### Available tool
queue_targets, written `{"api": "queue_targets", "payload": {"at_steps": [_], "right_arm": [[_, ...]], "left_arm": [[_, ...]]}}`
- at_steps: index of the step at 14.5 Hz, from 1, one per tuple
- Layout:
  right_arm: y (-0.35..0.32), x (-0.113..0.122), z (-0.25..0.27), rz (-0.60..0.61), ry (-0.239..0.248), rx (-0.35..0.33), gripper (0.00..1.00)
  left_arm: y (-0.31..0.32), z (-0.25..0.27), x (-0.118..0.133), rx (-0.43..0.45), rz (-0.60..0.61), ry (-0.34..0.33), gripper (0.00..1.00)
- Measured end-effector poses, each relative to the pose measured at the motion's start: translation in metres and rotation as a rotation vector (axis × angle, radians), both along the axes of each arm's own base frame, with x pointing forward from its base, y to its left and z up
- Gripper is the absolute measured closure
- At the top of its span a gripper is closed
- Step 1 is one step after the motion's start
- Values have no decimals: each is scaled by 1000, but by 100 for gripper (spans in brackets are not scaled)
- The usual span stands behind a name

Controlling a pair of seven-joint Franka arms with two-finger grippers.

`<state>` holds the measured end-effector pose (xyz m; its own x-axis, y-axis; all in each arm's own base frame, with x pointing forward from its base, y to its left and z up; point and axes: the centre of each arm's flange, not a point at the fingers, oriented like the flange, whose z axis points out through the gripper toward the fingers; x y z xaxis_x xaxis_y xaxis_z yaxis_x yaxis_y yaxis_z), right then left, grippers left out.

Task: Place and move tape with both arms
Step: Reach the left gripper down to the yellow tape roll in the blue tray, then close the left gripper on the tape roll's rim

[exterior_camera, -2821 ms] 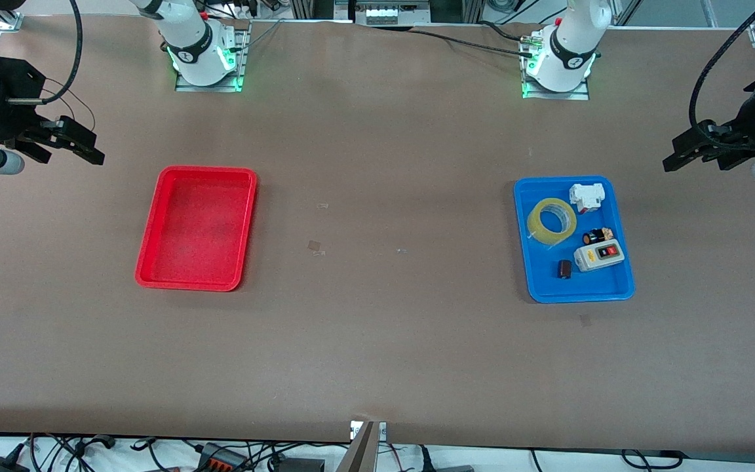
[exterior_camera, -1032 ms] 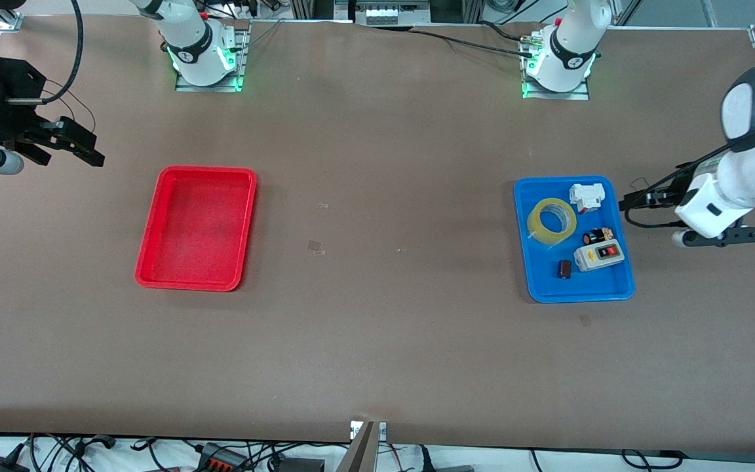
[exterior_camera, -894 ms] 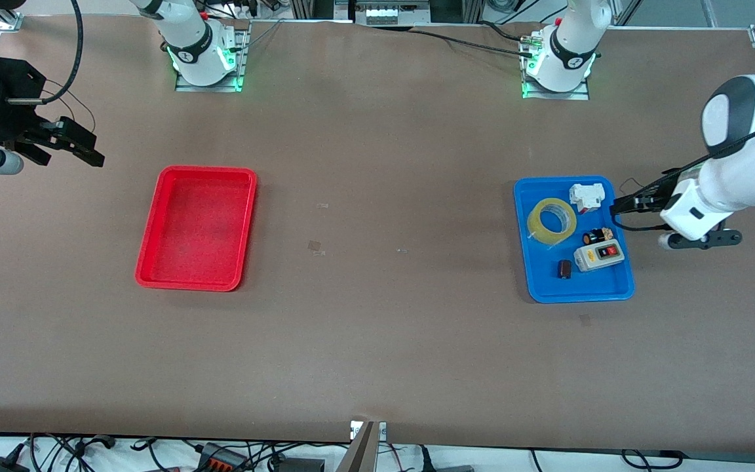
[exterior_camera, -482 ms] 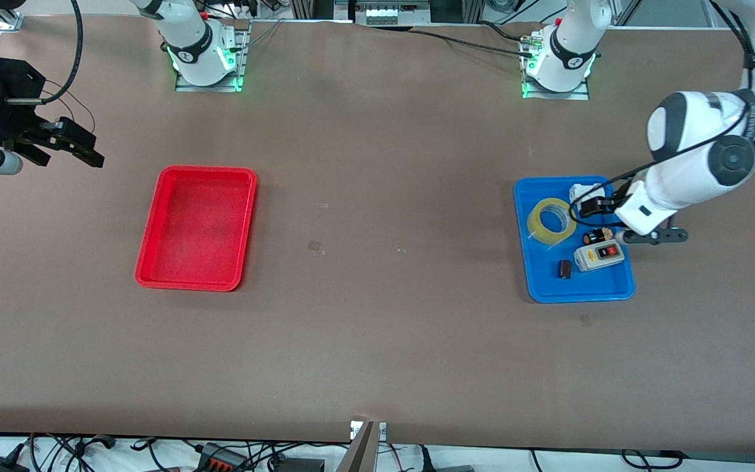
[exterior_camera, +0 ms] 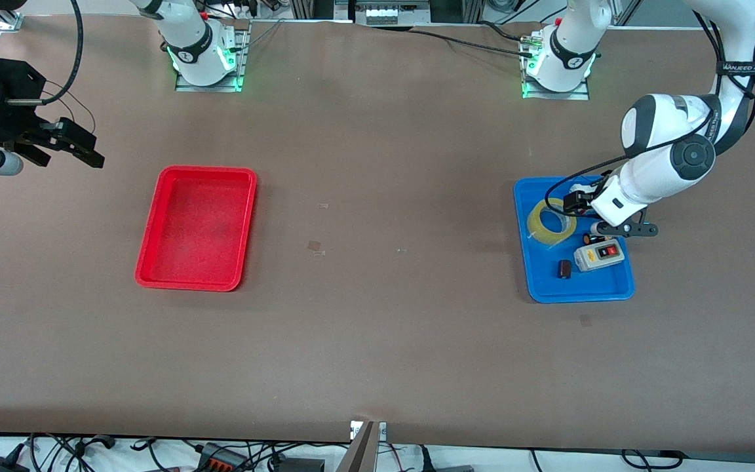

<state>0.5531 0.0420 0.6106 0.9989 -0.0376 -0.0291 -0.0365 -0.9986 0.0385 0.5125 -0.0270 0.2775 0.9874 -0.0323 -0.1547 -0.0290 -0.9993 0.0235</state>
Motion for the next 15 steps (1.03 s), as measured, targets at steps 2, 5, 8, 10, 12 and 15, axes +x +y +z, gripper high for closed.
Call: {"api": "queue_targets", "payload": {"at_steps": [2, 5, 8, 10, 12, 15], "right_arm": [[0, 0, 0, 0, 0, 0, 1], [0, 0, 0, 0, 0, 0, 1], [0, 0, 0, 0, 0, 0, 1], [0, 0, 0, 0, 1, 0, 1], [0, 0, 0, 0, 1, 0, 1], [0, 0, -1, 0, 1, 0, 1]], "left_arm": [[0, -8, -2, -7, -39, 13, 0], [2, -30, -3, -24, -101, 31, 0], [4, -53, -5, -32, -106, 58, 0], [4, -63, -6, -35, -105, 68, 0], [3, -70, -6, -37, -105, 68, 0], [3, -80, -7, -40, -106, 78, 0]]}}
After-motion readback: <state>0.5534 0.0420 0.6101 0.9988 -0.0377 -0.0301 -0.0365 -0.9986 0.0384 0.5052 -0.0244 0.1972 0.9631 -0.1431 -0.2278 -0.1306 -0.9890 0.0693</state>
